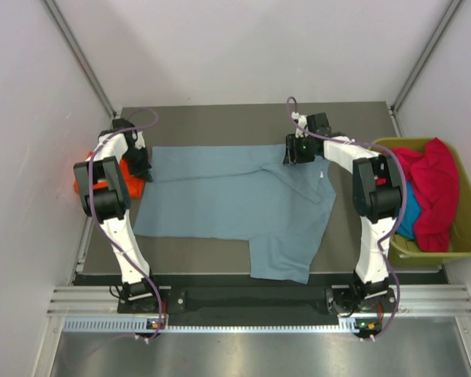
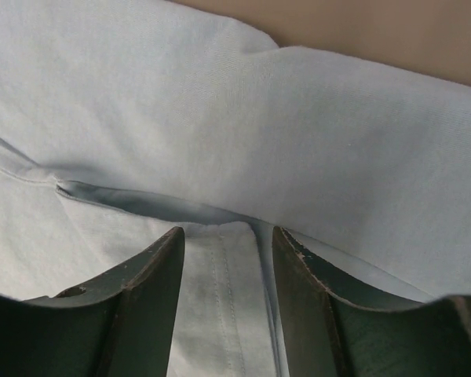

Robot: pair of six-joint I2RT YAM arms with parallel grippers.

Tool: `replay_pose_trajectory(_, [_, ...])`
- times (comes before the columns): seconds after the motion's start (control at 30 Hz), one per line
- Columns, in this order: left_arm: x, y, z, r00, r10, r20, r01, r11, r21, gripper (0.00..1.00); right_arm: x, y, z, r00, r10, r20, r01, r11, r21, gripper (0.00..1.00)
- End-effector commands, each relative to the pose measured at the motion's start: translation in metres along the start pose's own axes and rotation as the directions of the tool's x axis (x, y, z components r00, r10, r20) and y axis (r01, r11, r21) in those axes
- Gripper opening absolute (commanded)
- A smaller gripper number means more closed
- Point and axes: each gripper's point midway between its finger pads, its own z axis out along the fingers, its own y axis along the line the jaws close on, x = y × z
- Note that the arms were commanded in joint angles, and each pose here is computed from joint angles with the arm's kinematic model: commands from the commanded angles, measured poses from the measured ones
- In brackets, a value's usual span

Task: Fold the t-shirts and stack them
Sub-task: Fold the tshirt

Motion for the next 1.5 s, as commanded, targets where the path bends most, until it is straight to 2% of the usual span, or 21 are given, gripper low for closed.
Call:
replay_pose_trajectory(0.0, [0.005, 0.01, 0.006, 1.0, -0.01, -0.019, 0.009, 0.999, -0.039, 0.0, -0.022, 0.001, -0.004, 0.998, -0.013, 0.066, 0.013, 1.0, -0.005, 0.48])
replay_pose_trajectory(0.07, [0.004, 0.01, 0.006, 1.0, -0.006, -0.016, 0.006, 0.999, -0.04, 0.0, -0.022, 0.001, -0.003, 0.998, -0.012, 0.064, 0.013, 1.0, -0.01, 0.46])
replay_pose_trajectory(0.17, [0.004, 0.011, 0.005, 1.0, -0.005, -0.016, 0.004, 0.999, -0.042, 0.0, -0.025, 0.002, -0.004, 0.998, -0.012, 0.067, 0.014, 1.0, -0.017, 0.33])
replay_pose_trajectory(0.2, [0.004, 0.01, 0.005, 1.0, -0.004, -0.017, 0.003, 0.999, -0.042, 0.0, -0.024, 0.004, -0.005, 0.998, -0.011, 0.063, 0.012, 1.0, -0.022, 0.22])
replay_pose_trajectory(0.3, [0.004, 0.009, 0.005, 1.0, -0.005, -0.016, 0.004, 0.999, -0.039, 0.0, -0.023, 0.006, -0.008, 0.998, -0.013, 0.065, 0.015, 1.0, -0.027, 0.06])
replay_pose_trajectory(0.4, [0.003, 0.009, 0.005, 1.0, -0.004, -0.013, 0.004, 0.999, -0.039, 0.0, -0.021, 0.008, -0.015, 0.998, -0.013, 0.06, 0.015, 0.999, -0.029, 0.0])
replay_pose_trajectory(0.63, [0.0, 0.008, 0.005, 1.0, -0.005, -0.01, 0.005, 1.0, -0.029, 0.0, -0.022, 0.023, -0.046, 0.997, -0.023, 0.073, 0.026, 0.999, -0.043, 0.0])
replay_pose_trajectory(0.8, [-0.002, 0.007, 0.007, 1.0, -0.01, -0.011, 0.01, 1.0, -0.022, 0.0, -0.013, 0.051, -0.068, 0.997, -0.039, 0.07, 0.046, 0.994, -0.098, 0.0])
replay_pose_trajectory(0.97, [-0.004, 0.006, 0.007, 1.0, -0.007, -0.009, 0.006, 1.0, -0.017, 0.0, 0.012, 0.08, -0.076, 0.998, -0.049, 0.026, 0.053, 0.985, -0.164, 0.0])
replay_pose_trajectory(1.27, [-0.002, 0.009, 0.005, 1.0, 0.012, -0.011, -0.012, 1.0, -0.027, 0.0, 0.052, 0.102, -0.088, 0.997, -0.054, -0.051, 0.042, 0.978, -0.206, 0.0])
replay_pose_trajectory(1.33, [-0.002, 0.009, 0.004, 1.0, 0.015, -0.011, -0.015, 1.0, -0.027, 0.0, 0.062, 0.105, -0.095, 0.996, -0.064, -0.068, 0.048, 0.977, -0.21, 0.04])
replay_pose_trajectory(1.4, [-0.004, 0.009, 0.003, 1.0, 0.016, -0.006, -0.016, 1.0, -0.024, 0.0, 0.067, 0.112, -0.1, 0.994, -0.083, -0.074, 0.065, 0.973, -0.22, 0.18])
replay_pose_trajectory(1.47, [-0.007, 0.009, 0.003, 1.0, 0.018, 0.0, -0.018, 0.999, -0.026, 0.0, 0.069, 0.121, -0.108, 0.992, -0.108, -0.062, 0.09, 0.967, -0.239, 0.17])
